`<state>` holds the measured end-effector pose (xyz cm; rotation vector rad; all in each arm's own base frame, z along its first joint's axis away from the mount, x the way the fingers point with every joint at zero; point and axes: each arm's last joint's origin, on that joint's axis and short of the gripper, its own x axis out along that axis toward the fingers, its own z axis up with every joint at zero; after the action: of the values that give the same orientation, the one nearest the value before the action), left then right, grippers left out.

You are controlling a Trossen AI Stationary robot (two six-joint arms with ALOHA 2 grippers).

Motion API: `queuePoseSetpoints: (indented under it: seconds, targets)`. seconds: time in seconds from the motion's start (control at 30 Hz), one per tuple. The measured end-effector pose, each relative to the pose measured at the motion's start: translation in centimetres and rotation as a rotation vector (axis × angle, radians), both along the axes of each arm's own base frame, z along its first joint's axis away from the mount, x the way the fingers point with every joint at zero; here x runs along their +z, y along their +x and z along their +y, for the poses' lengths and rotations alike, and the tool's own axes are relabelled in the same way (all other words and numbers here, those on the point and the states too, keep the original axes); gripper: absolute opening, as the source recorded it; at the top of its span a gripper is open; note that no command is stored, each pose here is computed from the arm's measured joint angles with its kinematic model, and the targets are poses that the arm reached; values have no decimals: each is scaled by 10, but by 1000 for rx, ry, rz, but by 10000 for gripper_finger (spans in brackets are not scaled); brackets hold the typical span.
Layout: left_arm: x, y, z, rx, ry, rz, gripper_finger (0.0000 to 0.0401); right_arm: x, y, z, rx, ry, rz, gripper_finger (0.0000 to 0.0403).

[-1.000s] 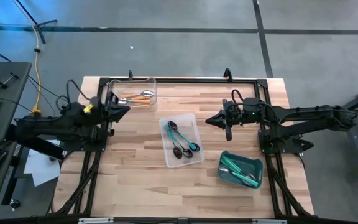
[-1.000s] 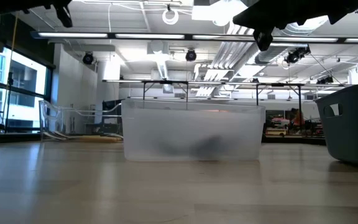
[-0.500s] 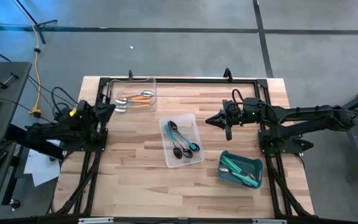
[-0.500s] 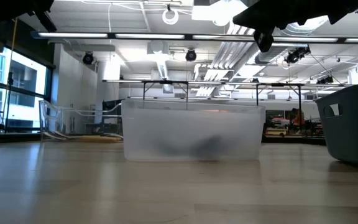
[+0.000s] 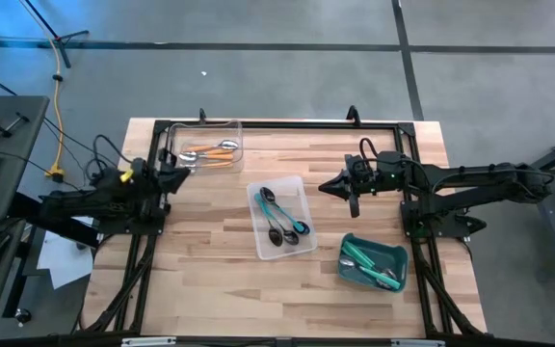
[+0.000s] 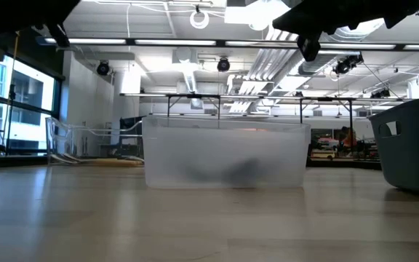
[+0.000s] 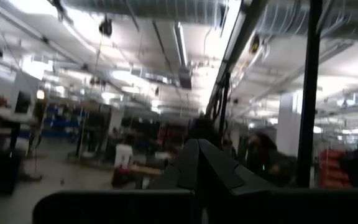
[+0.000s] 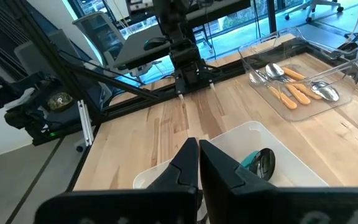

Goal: Sort silverware by color (type)
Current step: Return to Home Position

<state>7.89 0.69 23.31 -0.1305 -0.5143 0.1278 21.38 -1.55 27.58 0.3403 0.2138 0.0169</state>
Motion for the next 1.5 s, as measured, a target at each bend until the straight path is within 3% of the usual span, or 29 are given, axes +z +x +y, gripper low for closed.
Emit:
queuePoseSetpoints:
  seconds: [0.27, 0.4, 0.7, 0.93, 1.5]
  targets:
    - [-20, 8, 0, -58, -72, 196, 0, -2, 0, 0, 0, 1, 16, 0]
    - [-37, 13, 0, -77, -117, 172, 0, -2, 0, 0, 0, 2, 23, 0]
    - [-38, 14, 0, -63, -90, 189, 0, -3, -1, 0, -7, 36, 37, 0]
    - [-64, 18, 0, -61, -131, 465, 0, -3, -1, 0, -6, 35, 37, 0]
    - [-67, 21, 0, -70, -153, 499, 0, -1, -4, 1, 31, 33, 28, 0]
